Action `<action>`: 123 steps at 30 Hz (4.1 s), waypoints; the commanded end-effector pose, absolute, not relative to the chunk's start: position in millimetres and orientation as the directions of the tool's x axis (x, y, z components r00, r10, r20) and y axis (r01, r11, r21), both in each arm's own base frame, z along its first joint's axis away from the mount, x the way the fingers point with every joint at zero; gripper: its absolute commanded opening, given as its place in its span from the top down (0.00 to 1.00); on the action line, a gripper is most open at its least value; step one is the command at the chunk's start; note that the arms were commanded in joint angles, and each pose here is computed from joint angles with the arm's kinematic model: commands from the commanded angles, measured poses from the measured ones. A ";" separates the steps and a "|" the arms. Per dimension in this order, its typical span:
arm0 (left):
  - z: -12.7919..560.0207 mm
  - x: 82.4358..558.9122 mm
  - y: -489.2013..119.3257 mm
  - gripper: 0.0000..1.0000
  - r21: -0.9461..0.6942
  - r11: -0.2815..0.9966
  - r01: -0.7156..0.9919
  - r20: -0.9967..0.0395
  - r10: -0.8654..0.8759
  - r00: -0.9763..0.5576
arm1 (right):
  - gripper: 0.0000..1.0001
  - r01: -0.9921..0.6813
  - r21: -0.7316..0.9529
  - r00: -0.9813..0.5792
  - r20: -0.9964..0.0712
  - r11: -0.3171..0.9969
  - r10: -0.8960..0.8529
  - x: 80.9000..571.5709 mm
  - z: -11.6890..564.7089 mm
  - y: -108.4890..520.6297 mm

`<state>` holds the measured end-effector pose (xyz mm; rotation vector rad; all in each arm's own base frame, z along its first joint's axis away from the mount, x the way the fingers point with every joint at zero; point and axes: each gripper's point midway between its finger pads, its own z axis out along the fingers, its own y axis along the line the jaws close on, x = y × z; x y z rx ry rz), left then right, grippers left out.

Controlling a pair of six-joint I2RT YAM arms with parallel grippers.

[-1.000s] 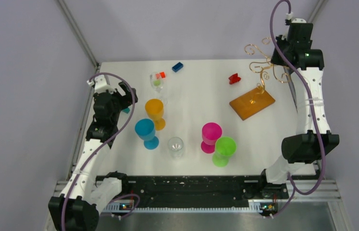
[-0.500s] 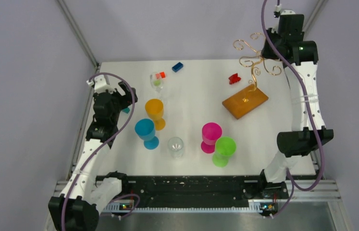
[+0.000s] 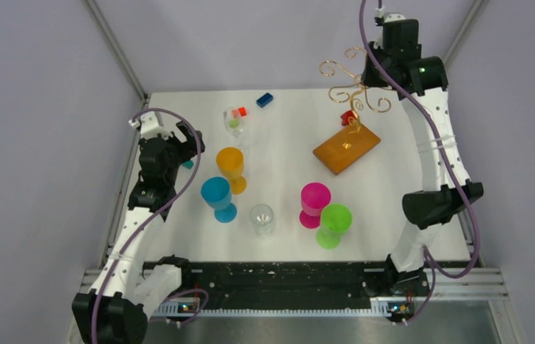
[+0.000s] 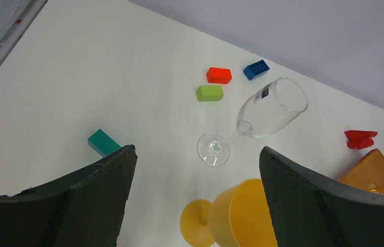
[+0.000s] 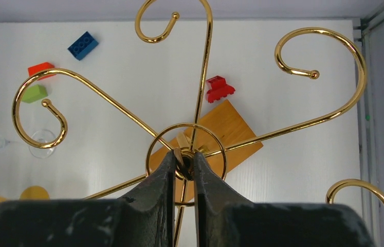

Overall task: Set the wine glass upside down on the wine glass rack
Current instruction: Move the wine rack to the center of the board, then pick up the wine glass at the center of the board.

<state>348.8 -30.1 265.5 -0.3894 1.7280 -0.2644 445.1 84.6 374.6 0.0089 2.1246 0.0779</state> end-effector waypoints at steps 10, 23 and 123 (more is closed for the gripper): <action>293.4 346.8 -25.8 0.06 -0.391 0.916 -0.096 -0.914 -0.398 -0.074 | 1.00 -0.209 0.152 -0.275 -0.957 0.966 0.091 456.1 455.0 179.2; 294.0 346.1 -24.6 0.06 -0.388 0.916 -0.099 -0.916 -0.395 -0.069 | 1.00 -0.365 0.133 -0.286 -0.958 0.921 0.025 454.3 438.4 242.7; 167.6 363.8 -114.8 0.73 -0.111 0.990 0.085 -0.720 -0.021 -0.694 | 0.43 -0.324 -0.006 -0.117 -0.992 0.946 -0.047 372.1 429.6 185.6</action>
